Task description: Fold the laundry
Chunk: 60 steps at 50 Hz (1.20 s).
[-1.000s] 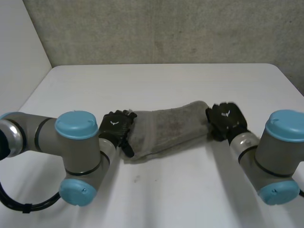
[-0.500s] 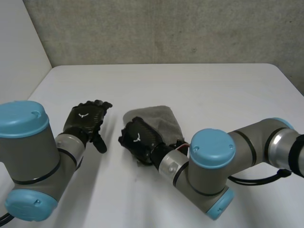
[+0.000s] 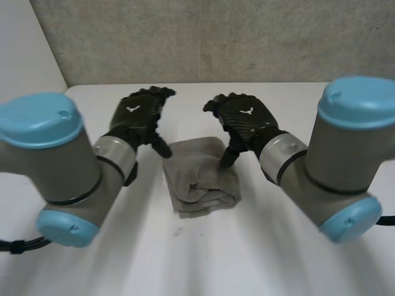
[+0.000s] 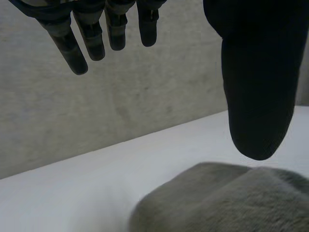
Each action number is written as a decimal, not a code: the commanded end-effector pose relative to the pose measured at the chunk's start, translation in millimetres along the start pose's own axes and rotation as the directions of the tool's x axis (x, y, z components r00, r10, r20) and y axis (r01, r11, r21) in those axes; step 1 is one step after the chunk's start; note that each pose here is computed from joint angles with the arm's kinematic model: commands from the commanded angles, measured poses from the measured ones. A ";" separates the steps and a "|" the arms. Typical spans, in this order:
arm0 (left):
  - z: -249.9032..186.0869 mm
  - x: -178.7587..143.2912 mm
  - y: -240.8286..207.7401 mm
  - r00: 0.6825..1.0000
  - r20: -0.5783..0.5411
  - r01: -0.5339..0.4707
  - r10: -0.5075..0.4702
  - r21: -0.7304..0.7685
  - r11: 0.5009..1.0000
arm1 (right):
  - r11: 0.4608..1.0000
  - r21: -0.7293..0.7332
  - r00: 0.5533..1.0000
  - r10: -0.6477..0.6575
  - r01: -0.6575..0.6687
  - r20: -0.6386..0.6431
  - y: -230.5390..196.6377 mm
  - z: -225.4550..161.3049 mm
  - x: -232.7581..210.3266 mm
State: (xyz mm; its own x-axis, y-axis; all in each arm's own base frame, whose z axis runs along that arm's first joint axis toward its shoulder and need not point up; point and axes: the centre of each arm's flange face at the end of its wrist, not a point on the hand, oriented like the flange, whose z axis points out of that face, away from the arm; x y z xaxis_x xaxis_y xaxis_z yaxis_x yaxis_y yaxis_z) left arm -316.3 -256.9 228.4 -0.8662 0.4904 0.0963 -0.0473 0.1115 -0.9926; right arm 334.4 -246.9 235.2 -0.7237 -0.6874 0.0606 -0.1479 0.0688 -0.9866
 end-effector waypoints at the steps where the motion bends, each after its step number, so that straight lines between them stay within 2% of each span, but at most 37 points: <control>1: 23.2 17.9 39.4 0.999 -0.034 0.003 -0.007 -0.115 0.993 | 0.974 -0.089 0.975 0.213 -0.208 0.058 22.4 27.4 18.8; 10: 32.7 7.8 88.7 0.999 0.028 -0.015 0.024 -0.275 0.961 | 0.964 -0.159 0.974 0.222 -0.212 0.051 63.4 54.0 24.0; 15: 28.8 3.7 100.2 0.999 0.037 -0.019 0.032 -0.320 0.947 | 0.967 -0.212 0.985 0.161 -0.145 0.058 91.4 62.7 23.7; 17: 26.7 2.1 102.5 0.999 0.039 -0.020 0.035 -0.334 0.942 | 0.969 -0.235 0.994 0.091 -0.074 0.058 103.5 65.2 24.6; 23: 18.1 0.7 96.0 0.998 0.037 -0.041 0.060 -0.374 0.927 | 0.975 -0.224 1.000 -0.001 0.004 0.014 99.9 68.0 32.6; 26: 14.9 1.8 83.1 0.995 0.022 -0.079 0.094 -0.364 0.928 | 0.979 -0.202 0.999 -0.035 0.030 -0.023 88.3 67.7 40.8; 30: 13.6 4.2 65.1 0.992 0.007 -0.119 0.129 -0.327 0.938 | 0.991 -0.122 0.997 -0.057 0.049 -0.058 48.0 57.9 46.6; 32: 13.4 7.2 36.8 0.990 0.001 -0.138 0.143 -0.253 0.958 | 0.994 -0.093 0.996 -0.061 0.054 -0.072 33.0 52.6 50.3; 35: 12.4 8.9 18.1 0.990 0.004 -0.138 0.142 -0.203 0.969 | 0.998 -0.026 0.992 -0.061 0.058 -0.113 0.4 37.9 61.4; 37: 6.8 11.9 -21.0 0.992 0.009 -0.127 0.128 -0.109 0.986 | 0.998 0.009 0.989 -0.055 0.057 -0.139 -16.3 28.3 67.4; 39: -0.1 12.3 -38.3 0.991 0.013 -0.129 0.131 -0.087 0.988 | 0.998 0.066 0.975 0.012 0.003 -0.222 -38.2 9.9 84.7; 42: -16.2 3.2 -66.9 0.992 0.049 -0.115 0.119 -0.086 0.990 | 0.996 0.086 0.961 0.059 -0.036 -0.270 -44.9 0.9 94.9; 44: -23.0 -7.8 -76.6 0.990 0.087 -0.104 0.113 -0.100 0.990 | 0.990 0.118 0.934 0.115 -0.080 -0.339 -53.7 -13.7 113.3; 48: -40.4 -32.4 -102.4 0.985 0.166 -0.039 0.052 -0.085 0.996 | 0.986 0.157 0.916 0.121 -0.065 -0.382 -71.5 -31.0 126.8; 52: -49.4 -37.4 -122.2 0.984 0.178 -0.021 0.025 -0.028 0.999 | 0.986 0.162 0.905 0.092 -0.026 -0.415 -93.5 -54.5 131.2; 60: -71.9 -36.9 -148.0 0.984 0.179 -0.025 0.020 0.028 0.999 | 0.983 0.183 0.907 0.070 0.008 -0.414 -114.9 -74.9 119.0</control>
State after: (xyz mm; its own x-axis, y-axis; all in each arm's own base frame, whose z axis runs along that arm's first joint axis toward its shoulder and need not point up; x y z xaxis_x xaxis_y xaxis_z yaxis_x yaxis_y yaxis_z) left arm -248.2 -240.6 360.8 -0.9435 0.3263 0.0581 -0.0245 0.1062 -0.9940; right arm 214.9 -299.3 349.8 -0.9502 -0.3101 0.0307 -0.0196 -0.0386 -0.9991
